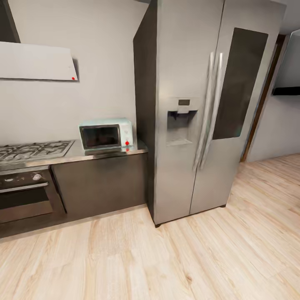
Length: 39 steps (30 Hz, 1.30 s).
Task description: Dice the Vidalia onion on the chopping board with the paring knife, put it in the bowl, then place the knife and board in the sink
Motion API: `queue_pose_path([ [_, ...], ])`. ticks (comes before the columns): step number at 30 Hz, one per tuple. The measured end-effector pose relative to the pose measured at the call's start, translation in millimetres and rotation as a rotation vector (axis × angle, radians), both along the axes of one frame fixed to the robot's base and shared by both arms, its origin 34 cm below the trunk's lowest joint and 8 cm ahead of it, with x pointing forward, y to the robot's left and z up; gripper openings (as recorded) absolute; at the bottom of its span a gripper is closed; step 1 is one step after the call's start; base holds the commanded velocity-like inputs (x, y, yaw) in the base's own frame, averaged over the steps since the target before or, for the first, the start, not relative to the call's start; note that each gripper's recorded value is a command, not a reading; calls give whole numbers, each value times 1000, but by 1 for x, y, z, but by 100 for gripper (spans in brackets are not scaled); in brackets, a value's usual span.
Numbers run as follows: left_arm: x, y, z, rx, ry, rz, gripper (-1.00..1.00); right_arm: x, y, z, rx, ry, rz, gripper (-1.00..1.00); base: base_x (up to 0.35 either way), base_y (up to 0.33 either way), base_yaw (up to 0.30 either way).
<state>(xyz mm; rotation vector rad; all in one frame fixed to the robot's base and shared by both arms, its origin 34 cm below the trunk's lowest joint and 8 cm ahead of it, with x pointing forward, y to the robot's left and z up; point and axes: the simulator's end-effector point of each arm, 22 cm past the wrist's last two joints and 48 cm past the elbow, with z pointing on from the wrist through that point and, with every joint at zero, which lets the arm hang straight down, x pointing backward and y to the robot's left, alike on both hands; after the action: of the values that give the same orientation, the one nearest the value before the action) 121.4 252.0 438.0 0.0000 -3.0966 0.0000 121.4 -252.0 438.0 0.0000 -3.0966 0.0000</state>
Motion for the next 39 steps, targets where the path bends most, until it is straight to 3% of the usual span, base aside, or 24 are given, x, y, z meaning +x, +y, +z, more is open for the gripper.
queue_pose_path([
  [4,3,8,0,11,-21,2,100,27,15,-1,19,-48,5,100,0,0,0],
  [8,11,13,0,17,-45,1,100,40,18,0,21,-78,5,100,0,0,0],
  [14,23,16,0,21,-88,-1,100,56,17,0,20,-123,5,100,0,0,0],
  [24,60,47,4,62,-194,-4,100,83,13,3,14,-208,6,100,0,0,0],
  [38,103,73,12,130,-301,7,100,136,-22,14,-79,-366,-3,100,0,0,0],
  [39,134,79,19,161,-369,12,100,183,-22,31,-82,-532,-10,100,0,0,0],
])
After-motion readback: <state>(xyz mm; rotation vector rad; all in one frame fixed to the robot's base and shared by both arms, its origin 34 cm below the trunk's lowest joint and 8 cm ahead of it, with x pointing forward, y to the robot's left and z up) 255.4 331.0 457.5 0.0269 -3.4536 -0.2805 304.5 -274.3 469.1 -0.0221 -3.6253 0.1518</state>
